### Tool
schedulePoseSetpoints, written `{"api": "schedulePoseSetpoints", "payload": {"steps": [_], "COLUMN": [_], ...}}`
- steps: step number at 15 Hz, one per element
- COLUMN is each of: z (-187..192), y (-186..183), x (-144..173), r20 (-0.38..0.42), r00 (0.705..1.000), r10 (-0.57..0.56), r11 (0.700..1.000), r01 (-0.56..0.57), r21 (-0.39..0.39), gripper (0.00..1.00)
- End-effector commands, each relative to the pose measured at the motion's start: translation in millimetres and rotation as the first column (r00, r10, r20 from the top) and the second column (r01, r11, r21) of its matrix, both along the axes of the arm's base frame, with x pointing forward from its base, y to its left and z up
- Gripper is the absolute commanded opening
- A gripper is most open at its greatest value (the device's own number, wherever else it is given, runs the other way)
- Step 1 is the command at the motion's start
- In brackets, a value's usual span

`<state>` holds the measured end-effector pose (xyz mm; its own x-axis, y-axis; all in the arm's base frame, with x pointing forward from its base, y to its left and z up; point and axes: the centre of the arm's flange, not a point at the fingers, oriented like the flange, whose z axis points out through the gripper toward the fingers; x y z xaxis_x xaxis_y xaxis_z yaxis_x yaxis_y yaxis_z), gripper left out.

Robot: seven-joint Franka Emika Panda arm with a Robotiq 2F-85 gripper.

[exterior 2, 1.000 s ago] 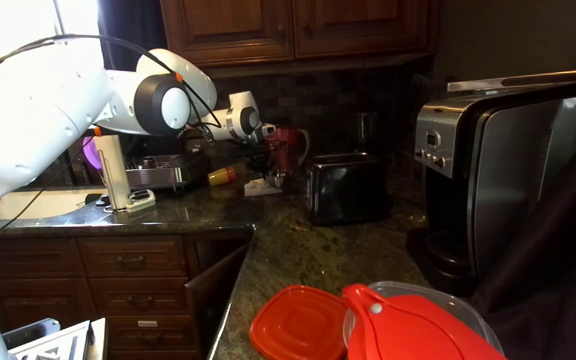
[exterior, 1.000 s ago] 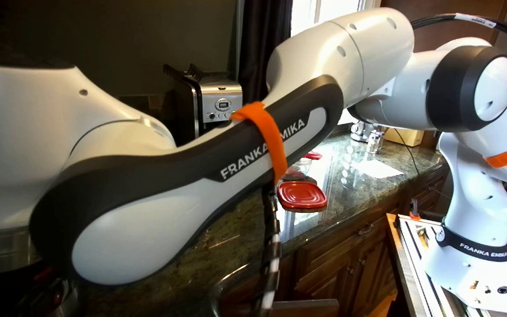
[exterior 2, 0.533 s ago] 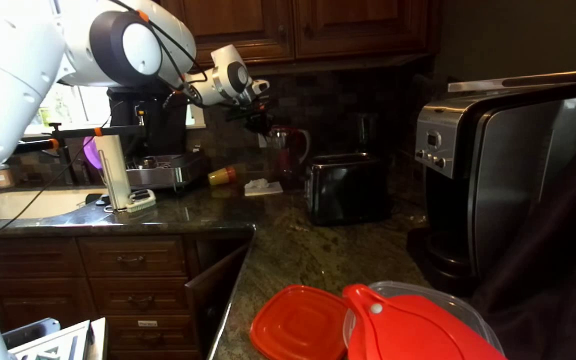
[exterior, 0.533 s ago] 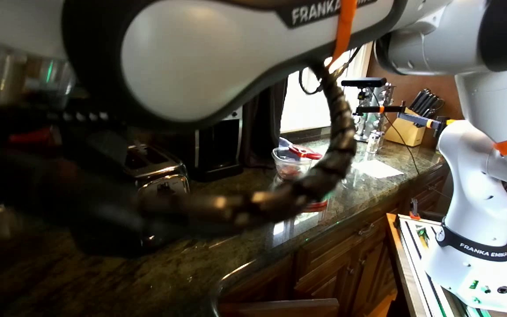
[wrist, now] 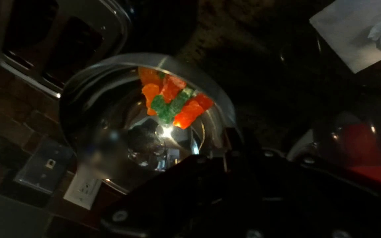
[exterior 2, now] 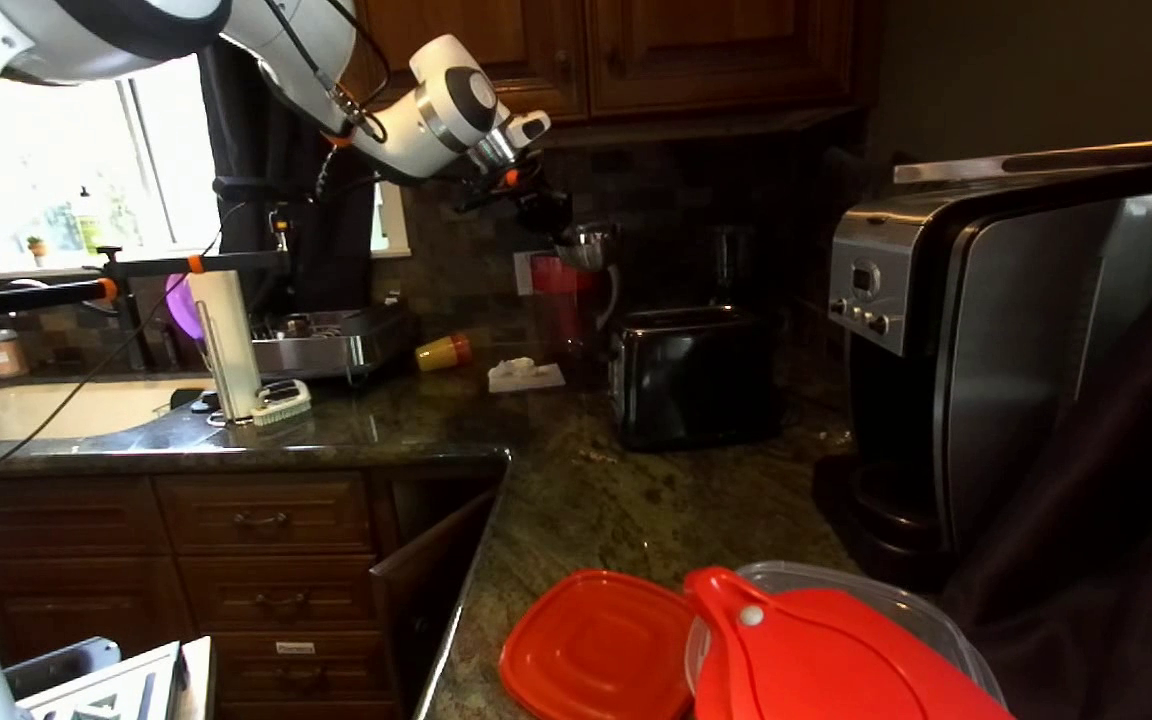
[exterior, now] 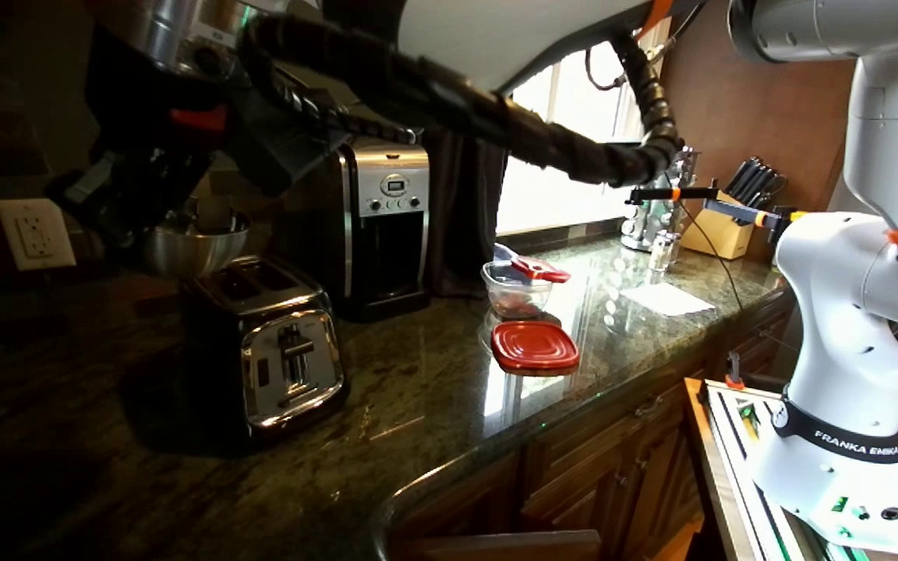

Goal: Put the metal bowl on the toaster

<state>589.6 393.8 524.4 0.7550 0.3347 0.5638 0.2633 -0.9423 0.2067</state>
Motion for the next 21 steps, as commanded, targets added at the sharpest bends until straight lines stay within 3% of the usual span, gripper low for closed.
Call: {"api": "schedulePoseSetpoints", "payload": {"steps": [1, 5, 10, 15, 21], "z": [-4.2, -2.1, 0.1, -27.2, -52.8], "y": [-2.7, -6.8, -39.7, -55.6, -66.0], "x": [-0.8, 26.4, 71.6, 102.8, 124.7], "r20": [-0.008, -0.049, -0.095, -0.141, -0.158], "r00": [1.000, 0.995, 0.958, 0.921, 0.898], "r10": [-0.020, -0.091, -0.272, -0.363, -0.412], "r11": [1.000, 0.995, 0.958, 0.924, 0.906], "r01": [0.020, 0.093, 0.261, 0.336, 0.385], "r21": [0.007, 0.028, -0.117, -0.185, -0.174], "gripper": [0.04, 0.01, 0.01, 0.01, 0.01]}}
